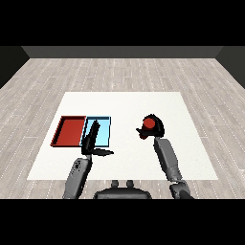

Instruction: Pick the red can and put it in the red box

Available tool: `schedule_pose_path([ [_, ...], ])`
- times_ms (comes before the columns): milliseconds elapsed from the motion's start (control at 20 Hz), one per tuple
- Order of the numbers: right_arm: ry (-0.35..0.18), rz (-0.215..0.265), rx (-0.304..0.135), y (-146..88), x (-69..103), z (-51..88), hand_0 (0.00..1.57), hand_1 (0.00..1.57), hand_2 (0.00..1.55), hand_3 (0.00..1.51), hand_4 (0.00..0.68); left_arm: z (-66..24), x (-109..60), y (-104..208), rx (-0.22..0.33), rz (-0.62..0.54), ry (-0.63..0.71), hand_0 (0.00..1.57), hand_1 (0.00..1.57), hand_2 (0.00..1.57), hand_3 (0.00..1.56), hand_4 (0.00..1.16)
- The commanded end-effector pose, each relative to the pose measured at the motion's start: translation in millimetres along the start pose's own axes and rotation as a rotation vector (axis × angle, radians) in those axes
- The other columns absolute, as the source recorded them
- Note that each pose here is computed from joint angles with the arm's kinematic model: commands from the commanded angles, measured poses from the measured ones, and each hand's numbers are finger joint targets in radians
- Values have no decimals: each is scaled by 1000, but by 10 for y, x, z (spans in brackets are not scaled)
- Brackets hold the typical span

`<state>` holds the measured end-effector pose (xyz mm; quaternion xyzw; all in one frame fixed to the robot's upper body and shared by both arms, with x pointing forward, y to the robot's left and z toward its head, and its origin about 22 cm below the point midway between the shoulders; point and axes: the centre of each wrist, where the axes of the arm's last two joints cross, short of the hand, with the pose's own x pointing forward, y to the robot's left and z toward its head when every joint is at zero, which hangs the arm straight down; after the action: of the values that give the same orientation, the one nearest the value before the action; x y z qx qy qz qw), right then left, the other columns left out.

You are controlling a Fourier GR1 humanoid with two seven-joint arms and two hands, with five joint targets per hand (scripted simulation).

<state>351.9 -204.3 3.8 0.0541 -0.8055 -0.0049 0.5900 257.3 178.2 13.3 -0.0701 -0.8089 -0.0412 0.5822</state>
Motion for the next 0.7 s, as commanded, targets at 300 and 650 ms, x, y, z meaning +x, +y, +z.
schedule_pose_path([
  [300, -17, -11, 11, 689, 219, 242, 1425, 1425, 1443, 1423, 662, -119, 46, -566, -87, 56, 27, 0, 0, 0, 0, 0],
  [650, -61, -29, 79, 932, 298, 223, 1382, 1382, 1398, 1391, 629, -246, 125, -671, -89, 41, 44, 0, 0, 0, 0, 0],
])
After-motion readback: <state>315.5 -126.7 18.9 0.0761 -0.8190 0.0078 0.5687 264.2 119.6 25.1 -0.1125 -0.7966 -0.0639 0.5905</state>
